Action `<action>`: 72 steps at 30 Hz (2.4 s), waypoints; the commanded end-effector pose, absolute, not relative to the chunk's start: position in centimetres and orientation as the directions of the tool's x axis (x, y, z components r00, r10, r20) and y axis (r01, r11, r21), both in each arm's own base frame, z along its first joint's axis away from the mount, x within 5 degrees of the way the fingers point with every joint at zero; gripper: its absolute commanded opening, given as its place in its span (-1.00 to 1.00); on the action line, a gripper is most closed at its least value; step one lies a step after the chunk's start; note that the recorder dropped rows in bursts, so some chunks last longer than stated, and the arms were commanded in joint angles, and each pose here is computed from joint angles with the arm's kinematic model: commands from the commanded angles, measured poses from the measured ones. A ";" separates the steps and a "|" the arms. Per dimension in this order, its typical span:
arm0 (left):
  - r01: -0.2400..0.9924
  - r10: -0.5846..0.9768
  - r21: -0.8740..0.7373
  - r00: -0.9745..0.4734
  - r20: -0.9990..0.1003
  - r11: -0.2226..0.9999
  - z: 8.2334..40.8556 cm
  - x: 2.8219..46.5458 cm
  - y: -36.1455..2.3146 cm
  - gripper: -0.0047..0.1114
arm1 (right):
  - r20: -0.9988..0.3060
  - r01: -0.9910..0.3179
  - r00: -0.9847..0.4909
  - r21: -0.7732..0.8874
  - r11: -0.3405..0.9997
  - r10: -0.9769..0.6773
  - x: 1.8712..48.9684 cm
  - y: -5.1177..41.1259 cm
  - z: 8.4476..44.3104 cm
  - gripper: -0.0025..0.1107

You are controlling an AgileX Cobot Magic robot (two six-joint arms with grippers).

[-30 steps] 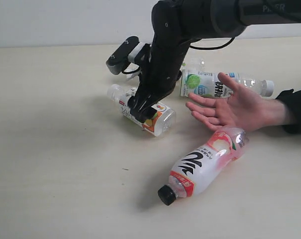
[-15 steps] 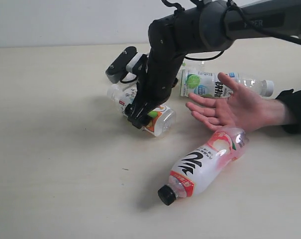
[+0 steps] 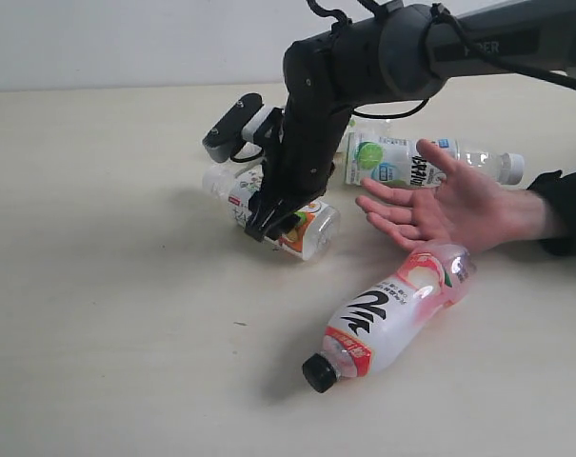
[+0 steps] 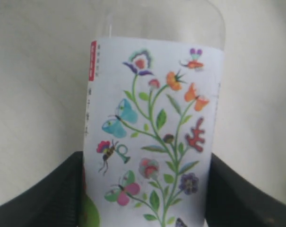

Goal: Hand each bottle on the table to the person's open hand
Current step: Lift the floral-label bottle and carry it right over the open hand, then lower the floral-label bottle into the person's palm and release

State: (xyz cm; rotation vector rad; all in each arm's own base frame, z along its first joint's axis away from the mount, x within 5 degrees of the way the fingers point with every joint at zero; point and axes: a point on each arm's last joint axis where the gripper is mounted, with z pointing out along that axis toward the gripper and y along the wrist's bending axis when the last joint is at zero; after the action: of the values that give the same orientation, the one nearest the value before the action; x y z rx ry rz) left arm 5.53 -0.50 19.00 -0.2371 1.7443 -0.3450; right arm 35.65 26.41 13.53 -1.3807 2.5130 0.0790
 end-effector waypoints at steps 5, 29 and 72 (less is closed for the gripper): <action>0.038 -0.340 -0.353 -0.193 -0.921 0.935 19.0 5.5 -0.5 -0.92 | -0.446 -0.780 -0.528 -0.081 0.621 -0.722 33.7 25.0 24.9 -0.96; 0.038 -0.340 -0.353 -0.193 -0.921 0.935 19.0 5.5 -0.5 -0.92 | -0.311 -0.377 -0.860 -0.147 0.915 -0.404 30.0 9.5 25.1 -0.96; 0.038 -0.340 -0.353 -0.193 -0.921 0.935 19.0 5.5 -0.5 -0.92 | -0.228 -0.387 -0.877 -0.183 0.904 -0.422 32.3 9.9 19.9 -0.96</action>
State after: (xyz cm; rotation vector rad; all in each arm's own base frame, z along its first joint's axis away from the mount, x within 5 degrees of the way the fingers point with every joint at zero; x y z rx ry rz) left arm 5.53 -0.50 19.00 -0.2371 1.7443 -0.3450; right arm 32.25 10.11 20.10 -0.6087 2.8060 -0.1860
